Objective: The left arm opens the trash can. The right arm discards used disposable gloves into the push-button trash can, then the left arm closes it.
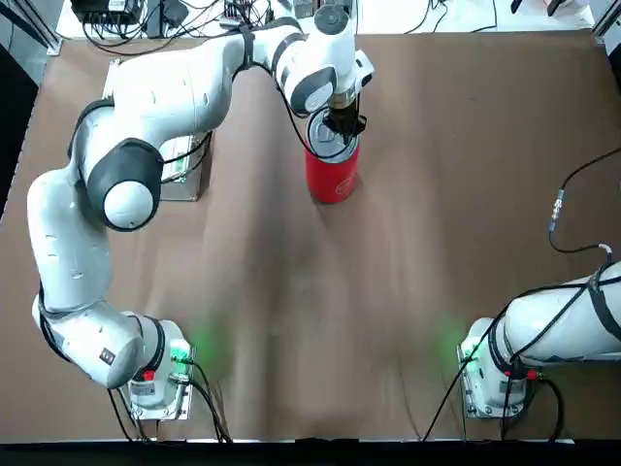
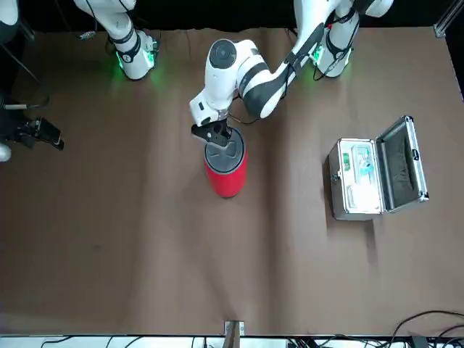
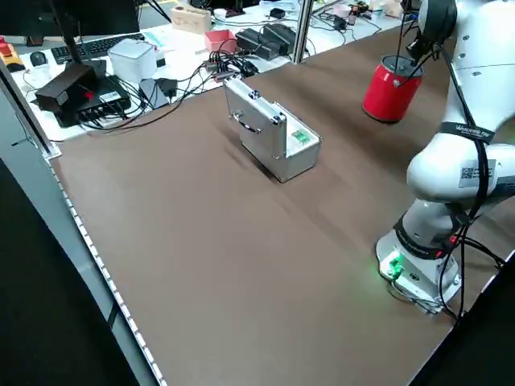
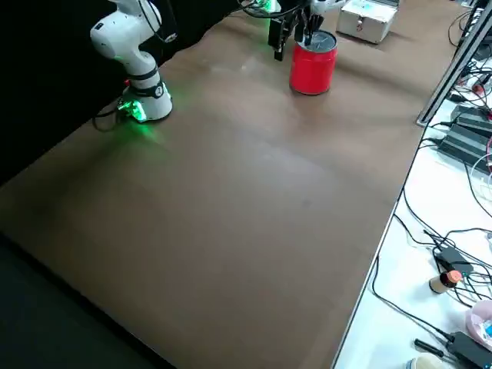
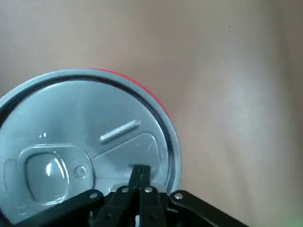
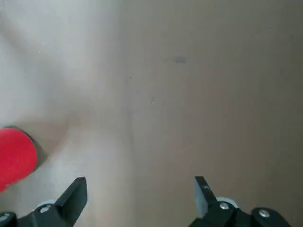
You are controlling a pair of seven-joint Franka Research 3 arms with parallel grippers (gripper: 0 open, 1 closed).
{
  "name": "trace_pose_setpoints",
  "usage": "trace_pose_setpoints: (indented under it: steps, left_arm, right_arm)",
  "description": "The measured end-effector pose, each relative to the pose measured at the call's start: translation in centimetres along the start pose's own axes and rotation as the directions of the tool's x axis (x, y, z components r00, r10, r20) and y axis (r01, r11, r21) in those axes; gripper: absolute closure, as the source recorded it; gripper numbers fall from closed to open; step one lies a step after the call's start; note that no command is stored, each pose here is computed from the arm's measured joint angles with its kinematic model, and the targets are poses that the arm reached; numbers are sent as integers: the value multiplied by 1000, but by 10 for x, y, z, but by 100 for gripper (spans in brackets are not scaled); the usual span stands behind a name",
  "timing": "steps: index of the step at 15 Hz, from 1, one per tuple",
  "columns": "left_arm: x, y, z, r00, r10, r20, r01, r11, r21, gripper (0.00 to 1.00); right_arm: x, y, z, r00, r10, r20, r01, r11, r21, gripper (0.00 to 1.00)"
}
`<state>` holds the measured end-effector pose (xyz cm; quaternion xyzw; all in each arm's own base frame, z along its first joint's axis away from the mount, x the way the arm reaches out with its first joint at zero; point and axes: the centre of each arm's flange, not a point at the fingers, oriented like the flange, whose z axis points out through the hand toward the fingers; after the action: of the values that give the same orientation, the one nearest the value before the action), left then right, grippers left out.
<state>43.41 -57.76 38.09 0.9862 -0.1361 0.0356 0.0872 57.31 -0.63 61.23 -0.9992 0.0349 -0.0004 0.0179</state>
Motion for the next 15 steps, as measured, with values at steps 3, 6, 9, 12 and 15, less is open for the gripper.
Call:
trace_pose_setpoints:
  steps: [3, 6, 9, 12, 15]
  left_arm:
    - [-3, 3, 0, 1000, 4, 8, -4, 1000, 10, 99]
    - [-8, 8, -1, 1000, 15, 19, -16, 1000, 24, 99]
    - [-11, 11, -1, 1000, 22, 21, -22, 999, 30, 99]
    - [-10, 10, -1, 1000, 22, 19, -22, 999, 33, 99]
    - [-8, 8, -1, 1000, 18, 16, -19, 999, 36, 99]
  right_arm:
    - [0, 0, 0, 1000, 0, 0, 0, 1000, 0, 0]
    - [0, 0, 0, 1000, 0, 1, 0, 1000, 0, 1]
    - [0, 0, 1, 1000, 0, 2, 0, 1000, 0, 0]
    - [0, 0, 1, 1000, 0, 2, 0, 1000, 0, 0]
    - [0, 0, 1, 1000, 0, 2, 0, 1000, 0, 0]
